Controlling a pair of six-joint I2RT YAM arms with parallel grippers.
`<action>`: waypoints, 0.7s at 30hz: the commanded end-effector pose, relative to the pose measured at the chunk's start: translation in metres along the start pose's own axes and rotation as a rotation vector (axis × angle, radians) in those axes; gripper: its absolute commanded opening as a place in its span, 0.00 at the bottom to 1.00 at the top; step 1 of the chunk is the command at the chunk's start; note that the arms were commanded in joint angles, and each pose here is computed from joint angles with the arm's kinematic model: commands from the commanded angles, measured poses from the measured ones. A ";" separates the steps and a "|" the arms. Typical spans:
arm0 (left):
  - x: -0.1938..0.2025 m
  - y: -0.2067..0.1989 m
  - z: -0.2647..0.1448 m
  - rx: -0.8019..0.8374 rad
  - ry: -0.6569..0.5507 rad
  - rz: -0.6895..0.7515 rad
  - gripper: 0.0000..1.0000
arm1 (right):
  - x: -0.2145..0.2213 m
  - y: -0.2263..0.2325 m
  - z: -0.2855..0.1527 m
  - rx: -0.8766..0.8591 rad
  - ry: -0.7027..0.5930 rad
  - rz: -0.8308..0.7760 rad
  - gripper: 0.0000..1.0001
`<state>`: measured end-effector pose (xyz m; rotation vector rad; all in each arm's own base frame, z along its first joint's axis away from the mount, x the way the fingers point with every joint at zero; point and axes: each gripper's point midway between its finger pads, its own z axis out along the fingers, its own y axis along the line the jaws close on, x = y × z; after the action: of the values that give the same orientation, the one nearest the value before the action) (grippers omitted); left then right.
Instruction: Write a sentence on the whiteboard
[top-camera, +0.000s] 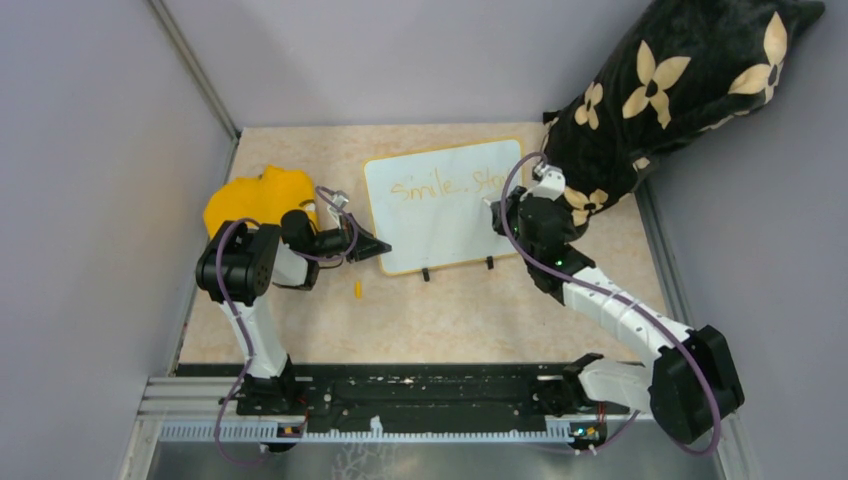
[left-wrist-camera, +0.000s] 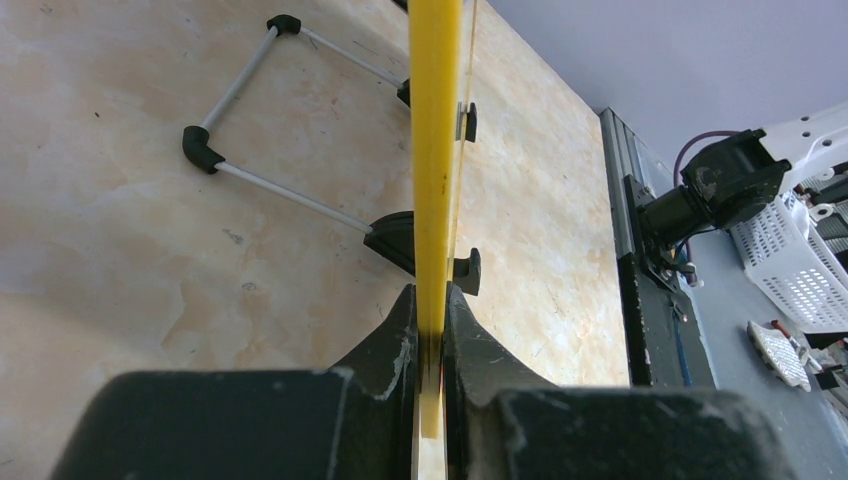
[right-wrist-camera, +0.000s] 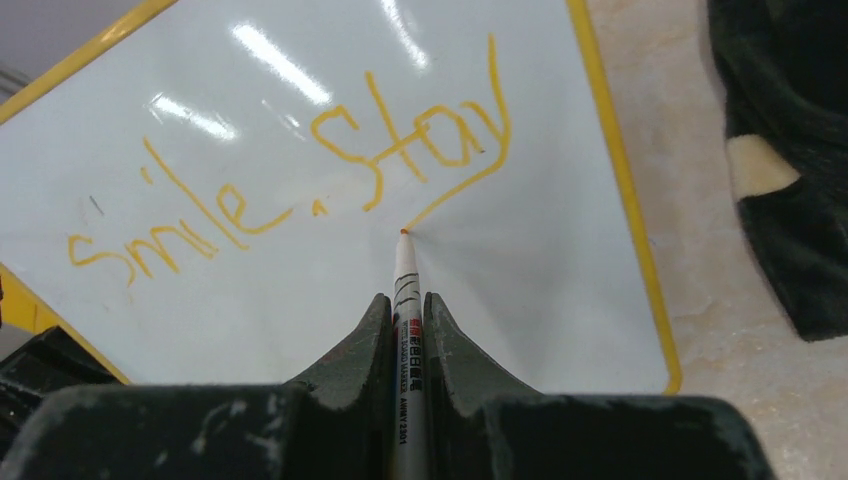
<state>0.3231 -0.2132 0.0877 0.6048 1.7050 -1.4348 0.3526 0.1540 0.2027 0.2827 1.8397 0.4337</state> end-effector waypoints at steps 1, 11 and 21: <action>0.011 0.014 0.000 -0.044 0.009 -0.035 0.00 | 0.002 0.025 -0.003 -0.059 0.004 0.019 0.00; 0.011 0.014 0.000 -0.045 0.010 -0.040 0.00 | -0.065 -0.013 -0.068 0.033 -0.184 -0.023 0.00; 0.011 0.014 0.000 -0.043 0.010 -0.039 0.00 | -0.082 -0.014 -0.106 -0.017 -0.224 -0.097 0.00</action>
<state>0.3232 -0.2132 0.0877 0.6065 1.7037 -1.4333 0.2805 0.0870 0.3017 0.3048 1.5822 0.3714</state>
